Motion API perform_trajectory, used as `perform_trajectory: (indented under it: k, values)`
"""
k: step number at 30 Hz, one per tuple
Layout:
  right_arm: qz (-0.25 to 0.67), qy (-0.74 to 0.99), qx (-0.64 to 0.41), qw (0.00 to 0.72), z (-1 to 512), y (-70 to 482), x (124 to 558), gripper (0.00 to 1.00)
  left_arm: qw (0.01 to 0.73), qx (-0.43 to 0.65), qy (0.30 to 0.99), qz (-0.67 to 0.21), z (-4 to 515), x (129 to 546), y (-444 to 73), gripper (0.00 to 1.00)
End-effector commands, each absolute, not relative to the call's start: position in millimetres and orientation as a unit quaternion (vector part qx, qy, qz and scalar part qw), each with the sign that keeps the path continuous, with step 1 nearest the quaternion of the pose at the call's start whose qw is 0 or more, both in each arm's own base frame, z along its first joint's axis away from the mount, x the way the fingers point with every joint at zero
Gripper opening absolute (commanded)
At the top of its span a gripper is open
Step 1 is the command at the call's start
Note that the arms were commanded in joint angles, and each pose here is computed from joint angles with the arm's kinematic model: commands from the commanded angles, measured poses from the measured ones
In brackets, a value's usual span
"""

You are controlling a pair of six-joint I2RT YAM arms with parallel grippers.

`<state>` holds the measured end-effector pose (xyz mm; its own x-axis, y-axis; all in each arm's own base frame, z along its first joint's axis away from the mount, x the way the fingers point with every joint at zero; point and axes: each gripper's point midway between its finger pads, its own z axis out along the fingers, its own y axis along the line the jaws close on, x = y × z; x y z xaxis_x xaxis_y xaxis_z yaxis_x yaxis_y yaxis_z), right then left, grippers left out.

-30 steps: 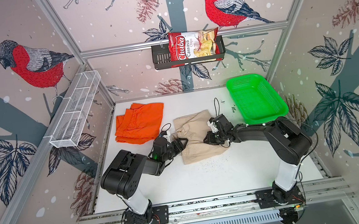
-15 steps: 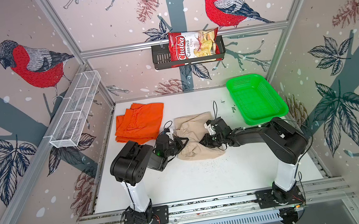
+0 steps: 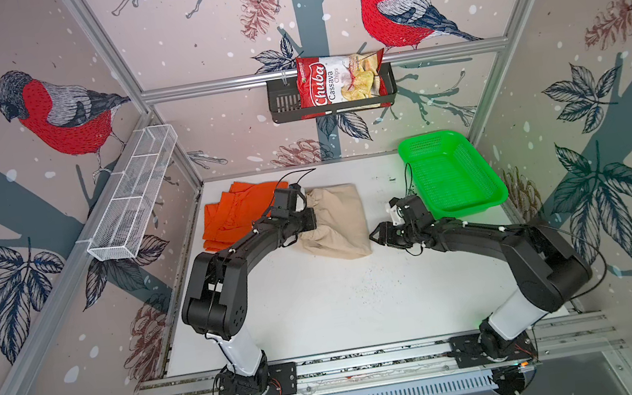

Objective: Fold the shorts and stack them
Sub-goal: 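Carry the folded trousers with the left gripper onto the orange shorts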

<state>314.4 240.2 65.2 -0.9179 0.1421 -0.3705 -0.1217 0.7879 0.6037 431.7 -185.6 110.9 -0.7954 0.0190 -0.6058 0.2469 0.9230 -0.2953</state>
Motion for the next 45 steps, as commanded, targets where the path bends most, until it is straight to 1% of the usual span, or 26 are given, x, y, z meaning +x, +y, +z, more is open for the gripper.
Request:
perform_trajectory:
  k: [1, 3, 6, 11, 21, 26, 32, 36, 42, 44, 45]
  values:
    - [0.322, 0.924, -0.004, 0.207, 64, 233, 311, 0.54, 0.265, 0.12, 0.956, -0.044, 106, 427, -134, 0.0]
    - [0.327, 0.922, -0.004, 0.207, 63, 234, 309, 0.54, 0.29, 0.12, 0.95, -0.011, 129, 446, -121, 0.0]
    - [0.334, 0.921, -0.005, 0.202, 60, 234, 306, 0.54, 0.306, 0.13, 0.943, 0.032, 153, 466, -108, 0.0]
    - [0.333, 0.922, -0.008, 0.2, 57, 231, 301, 0.54, 0.301, 0.136, 0.941, 0.071, 174, 488, -93, 0.0]
    - [0.326, 0.922, 0.002, 0.208, 59, 218, 297, 0.54, 0.313, 0.18, 0.928, 0.096, 218, 497, -84, 0.0]
    - [0.328, 0.921, 0.004, 0.21, 60, 218, 297, 0.54, 0.3, 0.187, 0.929, 0.106, 233, 501, -68, 0.0]
    - [0.33, 0.92, 0.002, 0.209, 61, 219, 299, 0.54, 0.328, 0.179, 0.921, 0.11, 258, 503, -45, 0.0]
    - [0.331, 0.92, 0.0, 0.21, 63, 221, 301, 0.54, 0.332, 0.175, 0.921, 0.102, 253, 507, -27, 0.0]
    - [0.332, 0.92, 0.0, 0.21, 63, 221, 301, 0.54, 0.304, 0.161, 0.935, 0.082, 207, 518, 3, 0.0]
    - [0.331, 0.92, -0.001, 0.208, 62, 221, 300, 0.54, 0.29, 0.142, 0.941, 0.097, 190, 524, 18, 0.06]
    - [0.33, 0.921, 0.0, 0.207, 62, 220, 299, 0.54, 0.284, 0.131, 0.943, 0.111, 184, 527, 25, 0.12]
